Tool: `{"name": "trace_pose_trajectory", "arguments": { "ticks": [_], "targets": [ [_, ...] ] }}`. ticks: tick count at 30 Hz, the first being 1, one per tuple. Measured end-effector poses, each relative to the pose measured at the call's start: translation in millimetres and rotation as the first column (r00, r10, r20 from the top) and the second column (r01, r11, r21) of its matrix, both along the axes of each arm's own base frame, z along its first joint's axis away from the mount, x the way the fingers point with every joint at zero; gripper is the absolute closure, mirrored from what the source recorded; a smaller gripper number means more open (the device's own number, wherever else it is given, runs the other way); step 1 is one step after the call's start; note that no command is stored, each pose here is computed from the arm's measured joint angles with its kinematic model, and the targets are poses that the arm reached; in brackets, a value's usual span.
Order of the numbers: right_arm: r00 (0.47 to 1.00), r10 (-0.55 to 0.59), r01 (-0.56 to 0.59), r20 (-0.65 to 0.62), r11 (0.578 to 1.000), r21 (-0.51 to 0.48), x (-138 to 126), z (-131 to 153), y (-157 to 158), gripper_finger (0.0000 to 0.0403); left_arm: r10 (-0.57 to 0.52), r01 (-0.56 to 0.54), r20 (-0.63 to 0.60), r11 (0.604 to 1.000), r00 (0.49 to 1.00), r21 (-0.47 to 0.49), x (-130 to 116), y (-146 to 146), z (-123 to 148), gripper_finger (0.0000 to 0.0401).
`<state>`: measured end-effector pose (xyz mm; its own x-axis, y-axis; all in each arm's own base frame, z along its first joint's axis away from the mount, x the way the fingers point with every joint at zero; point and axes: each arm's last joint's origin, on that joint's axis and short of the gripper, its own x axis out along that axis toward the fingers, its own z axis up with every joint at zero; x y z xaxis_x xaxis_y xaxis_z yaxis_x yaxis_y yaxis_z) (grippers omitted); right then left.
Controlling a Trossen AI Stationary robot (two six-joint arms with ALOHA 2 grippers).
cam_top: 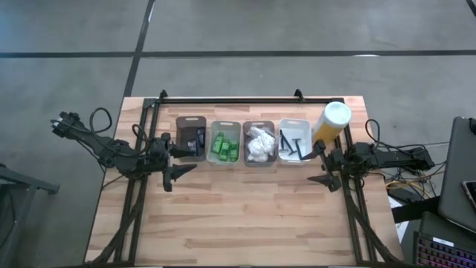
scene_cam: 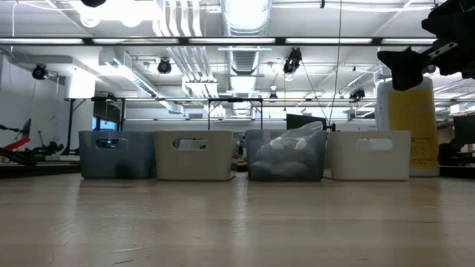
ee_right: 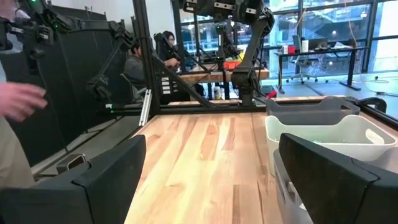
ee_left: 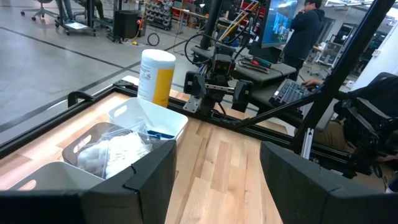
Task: Pick & Place Travel size toiletries
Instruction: Return to Home Position
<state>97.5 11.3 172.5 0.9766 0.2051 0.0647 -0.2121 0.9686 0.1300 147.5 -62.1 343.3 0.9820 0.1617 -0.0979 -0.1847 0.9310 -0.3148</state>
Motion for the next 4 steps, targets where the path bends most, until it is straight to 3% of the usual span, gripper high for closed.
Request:
{"name": "trace_pose_trajectory", "arguments": {
  "ticks": [4],
  "targets": [
    [1.0,0.0,0.0,-0.001,1.0,0.0,0.1,-0.1,0.0,0.0039,0.0,0.0,0.0,1.0,1.0,0.0,0.0,0.0,0.0,0.0165]
  ]
}}
